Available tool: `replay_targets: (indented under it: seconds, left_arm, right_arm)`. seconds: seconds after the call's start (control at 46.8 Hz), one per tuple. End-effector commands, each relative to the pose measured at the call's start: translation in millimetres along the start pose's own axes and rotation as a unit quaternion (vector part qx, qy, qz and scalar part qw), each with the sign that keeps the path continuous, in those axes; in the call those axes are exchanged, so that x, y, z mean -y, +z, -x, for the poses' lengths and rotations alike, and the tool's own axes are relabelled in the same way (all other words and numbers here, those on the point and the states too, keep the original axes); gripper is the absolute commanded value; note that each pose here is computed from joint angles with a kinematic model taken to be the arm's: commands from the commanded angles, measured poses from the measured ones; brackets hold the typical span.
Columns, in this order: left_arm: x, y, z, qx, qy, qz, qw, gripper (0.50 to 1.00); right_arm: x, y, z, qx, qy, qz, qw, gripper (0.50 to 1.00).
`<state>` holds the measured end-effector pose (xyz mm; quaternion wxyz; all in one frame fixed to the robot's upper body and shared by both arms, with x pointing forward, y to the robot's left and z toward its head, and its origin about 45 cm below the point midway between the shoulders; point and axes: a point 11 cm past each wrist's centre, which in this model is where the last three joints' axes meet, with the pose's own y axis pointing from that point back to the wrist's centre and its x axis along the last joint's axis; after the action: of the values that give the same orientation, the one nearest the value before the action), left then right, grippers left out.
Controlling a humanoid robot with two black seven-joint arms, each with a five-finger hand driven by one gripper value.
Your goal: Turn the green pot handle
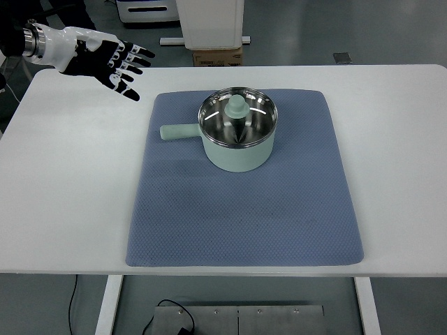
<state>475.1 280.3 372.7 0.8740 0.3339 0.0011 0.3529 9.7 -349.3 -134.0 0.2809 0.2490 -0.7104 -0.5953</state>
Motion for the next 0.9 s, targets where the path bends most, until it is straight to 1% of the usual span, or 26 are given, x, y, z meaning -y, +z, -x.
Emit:
replay_targets:
  seconds: [0.0, 0.107, 0.214, 0.278, 0.406, 0.491, 0.534, 0.556, 0.684, 0.791, 0.876]
  left_arm:
    - [3.3, -3.3, 1.2, -0.064, -0.011, 0.037, 0.997, 1.0]
    - [9.1, -11.9, 1.5, -0.152, -0.021, 0.096, 0.983, 1.0]
    - [12.2, -23.7, -7.1, -0.226, -0.01, 0.152, 0.962, 1.0]
    - [12.8, -34.4, -17.9, -0.264, 0.016, 0.177, 0.948, 1.0]
    - [21.9, -60.4, -35.2, -0.324, 0.084, 0.21, 0.919, 1.0]
    - [24.4, -84.0, -43.9, -0.362, 0.122, 0.222, 0.897, 1.0]
    - [25.7, -88.4, -44.6, -0.369, 0.127, 0.225, 0.893, 1.0]
    - [29.0, -101.3, -44.2, -0.39, 0.136, 0.23, 0.881, 1.0]
    - [30.0, -128.1, -42.1, -0.432, 0.155, 0.243, 0.855, 1.0]
    - [27.8, -145.0, -39.8, -0.452, 0.166, 0.255, 0.839, 1.0]
    - [25.8, -157.6, -37.8, -0.465, 0.171, 0.256, 0.83, 1.0]
  right_arm:
    - [0.0, 0.1, 0.0, 0.0, 0.0, 0.0, 1.0, 1.0]
    - [0.0, 0.1, 0.0, 0.0, 0.0, 0.0, 1.0, 1.0]
    - [0.0, 0.1, 0.0, 0.0, 0.0, 0.0, 1.0, 1.0]
    - [0.0, 0.1, 0.0, 0.0, 0.0, 0.0, 1.0, 1.0]
    - [0.0, 0.1, 0.0, 0.0, 0.0, 0.0, 1.0, 1.0]
    - [0.0, 0.1, 0.0, 0.0, 0.0, 0.0, 1.0, 1.0]
    - [0.0, 0.1, 0.0, 0.0, 0.0, 0.0, 1.0, 1.0]
    - [0.0, 0.1, 0.0, 0.0, 0.0, 0.0, 1.0, 1.0]
    - [0.0, 0.1, 0.0, 0.0, 0.0, 0.0, 1.0, 1.0]
    - [0.0, 0.1, 0.0, 0.0, 0.0, 0.0, 1.0, 1.0]
    - [0.0, 0.1, 0.0, 0.0, 0.0, 0.0, 1.0, 1.0]
